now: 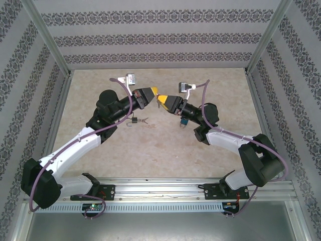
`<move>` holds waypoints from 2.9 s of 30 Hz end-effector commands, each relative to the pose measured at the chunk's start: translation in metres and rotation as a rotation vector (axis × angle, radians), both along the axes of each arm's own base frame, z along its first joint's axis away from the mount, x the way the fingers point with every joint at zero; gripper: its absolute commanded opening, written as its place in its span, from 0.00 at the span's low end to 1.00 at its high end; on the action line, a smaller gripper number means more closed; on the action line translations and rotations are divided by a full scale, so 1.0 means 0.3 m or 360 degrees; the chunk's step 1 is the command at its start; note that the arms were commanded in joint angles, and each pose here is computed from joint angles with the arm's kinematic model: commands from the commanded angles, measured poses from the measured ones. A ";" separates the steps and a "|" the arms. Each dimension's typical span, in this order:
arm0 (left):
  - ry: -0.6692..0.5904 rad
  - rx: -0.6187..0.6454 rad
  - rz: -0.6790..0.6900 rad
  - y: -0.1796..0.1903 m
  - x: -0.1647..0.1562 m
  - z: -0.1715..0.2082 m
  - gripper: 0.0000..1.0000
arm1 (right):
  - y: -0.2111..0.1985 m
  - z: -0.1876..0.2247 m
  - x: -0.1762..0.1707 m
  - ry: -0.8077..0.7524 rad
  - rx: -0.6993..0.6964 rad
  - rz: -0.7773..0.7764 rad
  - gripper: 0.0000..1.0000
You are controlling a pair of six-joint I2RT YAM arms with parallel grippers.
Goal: Unlock with the key
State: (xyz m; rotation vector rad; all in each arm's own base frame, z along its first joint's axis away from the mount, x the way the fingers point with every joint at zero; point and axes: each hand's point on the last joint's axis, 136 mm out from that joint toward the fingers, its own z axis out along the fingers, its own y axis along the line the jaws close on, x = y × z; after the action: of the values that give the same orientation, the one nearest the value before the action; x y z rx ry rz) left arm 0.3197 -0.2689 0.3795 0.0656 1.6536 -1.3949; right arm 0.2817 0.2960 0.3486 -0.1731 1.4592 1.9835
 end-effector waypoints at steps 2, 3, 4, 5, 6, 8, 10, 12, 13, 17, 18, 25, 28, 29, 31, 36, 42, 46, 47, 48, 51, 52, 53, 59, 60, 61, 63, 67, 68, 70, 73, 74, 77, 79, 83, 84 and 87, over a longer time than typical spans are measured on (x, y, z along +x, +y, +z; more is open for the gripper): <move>-0.0101 -0.0019 0.0000 0.005 -0.028 0.070 0.00 | -0.023 0.042 -0.034 -0.0105 0.0036 0.0002 0.28; -0.0101 -0.0020 -0.0003 0.005 -0.028 0.071 0.00 | -0.025 0.043 -0.034 -0.0105 0.0038 -0.0002 0.26; -0.0099 -0.0023 -0.0007 0.003 -0.029 0.072 0.00 | -0.027 0.045 -0.034 -0.0107 0.0040 -0.0005 0.26; -0.0101 -0.0022 -0.0010 0.003 -0.030 0.073 0.00 | -0.026 0.046 -0.034 -0.0110 0.0039 -0.0002 0.29; -0.0096 -0.0020 -0.0015 0.000 -0.029 0.071 0.00 | -0.029 0.050 -0.036 -0.0115 0.0041 -0.0003 0.35; -0.0087 -0.0013 -0.0025 -0.003 -0.030 0.067 0.00 | -0.042 0.056 -0.028 -0.0113 0.0051 -0.0034 0.46; -0.0079 -0.0011 -0.0035 -0.006 -0.032 0.063 0.00 | -0.056 0.068 -0.027 -0.0128 0.0057 -0.0057 0.48; -0.0072 -0.0013 -0.0050 -0.008 -0.037 0.061 0.00 | -0.075 0.074 -0.020 -0.0129 0.0057 -0.0090 0.47; -0.0071 -0.0015 -0.0053 -0.008 -0.039 0.063 0.00 | -0.083 0.075 -0.018 -0.0132 0.0057 -0.0106 0.47; -0.0070 -0.0016 -0.0052 -0.005 -0.043 0.062 0.00 | -0.096 0.085 -0.024 -0.0157 0.0046 -0.0097 0.41; -0.0067 -0.0015 -0.0054 -0.007 -0.042 0.060 0.00 | -0.091 0.089 -0.032 -0.0168 0.0045 -0.0078 0.38; -0.0076 -0.0041 -0.0079 -0.018 -0.043 0.073 0.00 | -0.067 0.087 -0.042 -0.0174 0.0022 -0.0055 0.45; -0.0069 -0.0047 -0.0105 -0.029 -0.047 0.071 0.00 | -0.060 0.095 -0.043 -0.0187 0.0021 -0.0046 0.49; -0.0070 -0.0044 -0.0108 -0.032 -0.048 0.071 0.00 | -0.057 0.102 -0.047 -0.0198 0.0022 -0.0039 0.49; -0.0060 -0.0035 -0.0113 -0.037 -0.046 0.061 0.00 | -0.046 0.111 -0.056 -0.0213 0.0019 -0.0017 0.45; -0.0054 -0.0037 -0.0100 -0.036 -0.042 0.049 0.00 | -0.031 0.117 -0.068 -0.0229 0.0014 0.0020 0.35; -0.0066 -0.0032 -0.0091 -0.033 -0.044 0.053 0.00 | -0.023 0.103 -0.066 -0.0213 0.0002 0.0035 0.33; -0.0075 -0.0032 -0.0073 -0.025 -0.043 0.056 0.00 | -0.009 0.083 -0.065 -0.0191 -0.0019 0.0059 0.37; -0.0077 -0.0033 -0.0072 -0.025 -0.044 0.058 0.00 | -0.007 0.075 -0.061 -0.0179 -0.0027 0.0059 0.39; -0.0080 -0.0036 -0.0074 -0.025 -0.045 0.061 0.00 | -0.006 0.067 -0.056 -0.0168 -0.0036 0.0052 0.41; -0.0077 -0.0032 -0.0071 -0.024 -0.044 0.060 0.00 | -0.007 0.065 -0.058 -0.0170 -0.0033 0.0047 0.36; -0.0079 -0.0031 -0.0071 -0.024 -0.046 0.059 0.00 | -0.007 0.067 -0.059 -0.0172 -0.0032 0.0047 0.33; -0.0078 -0.0029 -0.0068 -0.022 -0.045 0.058 0.00 | -0.005 0.068 -0.059 -0.0173 -0.0034 0.0051 0.31; -0.0085 -0.0030 -0.0058 -0.019 -0.046 0.063 0.00 | -0.007 0.052 -0.055 -0.0157 -0.0043 0.0045 0.23; -0.0088 -0.0031 -0.0055 -0.017 -0.047 0.066 0.00 | -0.007 0.045 -0.052 -0.0148 -0.0047 0.0041 0.22; -0.0090 -0.0029 -0.0053 -0.016 -0.048 0.066 0.00 | -0.009 0.042 -0.051 -0.0146 -0.0048 0.0038 0.20; -0.0099 -0.0030 -0.0049 -0.013 -0.050 0.074 0.00 | -0.012 0.035 -0.047 -0.0138 -0.0050 0.0031 0.17; -0.0101 -0.0032 -0.0048 -0.011 -0.050 0.079 0.00 | -0.009 0.025 -0.047 -0.0135 -0.0063 0.0035 0.12; -0.0100 -0.0033 -0.0049 -0.012 -0.051 0.079 0.00 | -0.009 0.023 -0.047 -0.0135 -0.0065 0.0034 0.11; -0.0105 -0.0035 -0.0051 -0.012 -0.053 0.084 0.00 | -0.009 0.016 -0.046 -0.0132 -0.0070 0.0030 0.03; -0.0100 -0.0038 -0.0039 -0.007 -0.051 0.083 0.00 | -0.011 0.012 -0.046 -0.0130 -0.0074 0.0027 0.02; -0.0101 -0.0039 -0.0038 -0.007 -0.050 0.084 0.00 | -0.011 0.011 -0.046 -0.0131 -0.0077 0.0027 0.02; -0.0099 -0.0037 -0.0037 -0.007 -0.050 0.084 0.00 | -0.013 0.005 -0.047 -0.0134 -0.0087 0.0021 0.00; -0.0085 -0.0032 -0.0028 -0.006 -0.046 0.080 0.00 | -0.019 -0.006 -0.042 -0.0126 -0.0102 0.0005 0.00; -0.0065 -0.0028 -0.0007 0.008 -0.043 0.077 0.28 | -0.053 -0.022 -0.028 -0.0115 -0.0132 -0.0055 0.00; -0.0067 -0.0033 -0.0001 0.016 -0.043 0.078 0.31 | -0.062 -0.028 -0.028 -0.0113 -0.0145 -0.0066 0.00; -0.0061 -0.0017 0.0020 0.033 -0.040 0.078 0.43 | -0.084 -0.045 -0.026 -0.0096 -0.0169 -0.0092 0.00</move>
State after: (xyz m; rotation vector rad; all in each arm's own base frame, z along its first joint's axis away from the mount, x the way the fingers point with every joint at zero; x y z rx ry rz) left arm 0.3125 -0.2693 0.3799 0.0737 1.6695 -1.3962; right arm 0.2804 0.2790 0.3274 -0.1860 1.5570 1.8810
